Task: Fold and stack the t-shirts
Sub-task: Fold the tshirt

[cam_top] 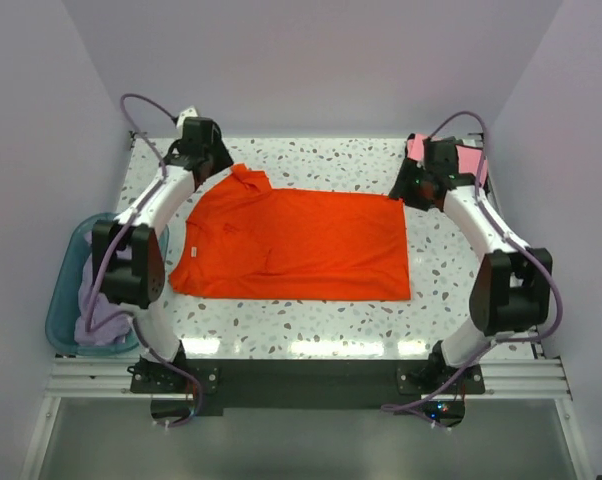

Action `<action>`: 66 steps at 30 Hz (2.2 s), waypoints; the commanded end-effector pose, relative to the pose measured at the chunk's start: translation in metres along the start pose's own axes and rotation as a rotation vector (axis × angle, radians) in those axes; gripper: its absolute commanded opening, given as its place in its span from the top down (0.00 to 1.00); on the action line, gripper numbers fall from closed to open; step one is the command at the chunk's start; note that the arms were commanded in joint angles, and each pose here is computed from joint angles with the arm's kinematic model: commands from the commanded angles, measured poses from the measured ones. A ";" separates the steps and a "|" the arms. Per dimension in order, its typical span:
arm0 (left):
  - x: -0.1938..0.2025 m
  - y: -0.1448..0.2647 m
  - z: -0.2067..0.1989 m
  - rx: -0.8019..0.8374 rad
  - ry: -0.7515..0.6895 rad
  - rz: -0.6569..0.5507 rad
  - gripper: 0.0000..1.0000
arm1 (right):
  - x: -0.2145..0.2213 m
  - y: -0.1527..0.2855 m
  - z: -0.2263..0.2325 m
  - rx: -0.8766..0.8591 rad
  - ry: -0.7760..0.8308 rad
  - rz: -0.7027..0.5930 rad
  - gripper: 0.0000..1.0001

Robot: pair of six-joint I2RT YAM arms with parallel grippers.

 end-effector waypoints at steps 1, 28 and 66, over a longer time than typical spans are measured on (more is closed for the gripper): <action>-0.014 -0.041 -0.029 0.097 -0.152 -0.022 0.39 | -0.045 -0.021 0.033 -0.086 0.067 -0.118 0.46; 0.040 -0.152 -0.033 -0.138 0.162 0.137 0.47 | -0.048 -0.118 0.071 -0.017 0.219 -0.057 0.49; 0.022 -0.178 -0.061 0.061 0.243 0.081 0.74 | -0.047 -0.140 -0.018 0.187 0.099 0.020 0.56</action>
Point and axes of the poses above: each gripper's point midway between its finger pads, its own y axis back along the fingers, its own z axis along the line the jaws close on, x = y × z, the point moved 6 cm from there along y, back along the fingers, and after that the axes turned 7 degrees about -y, right-handed, at the moved point
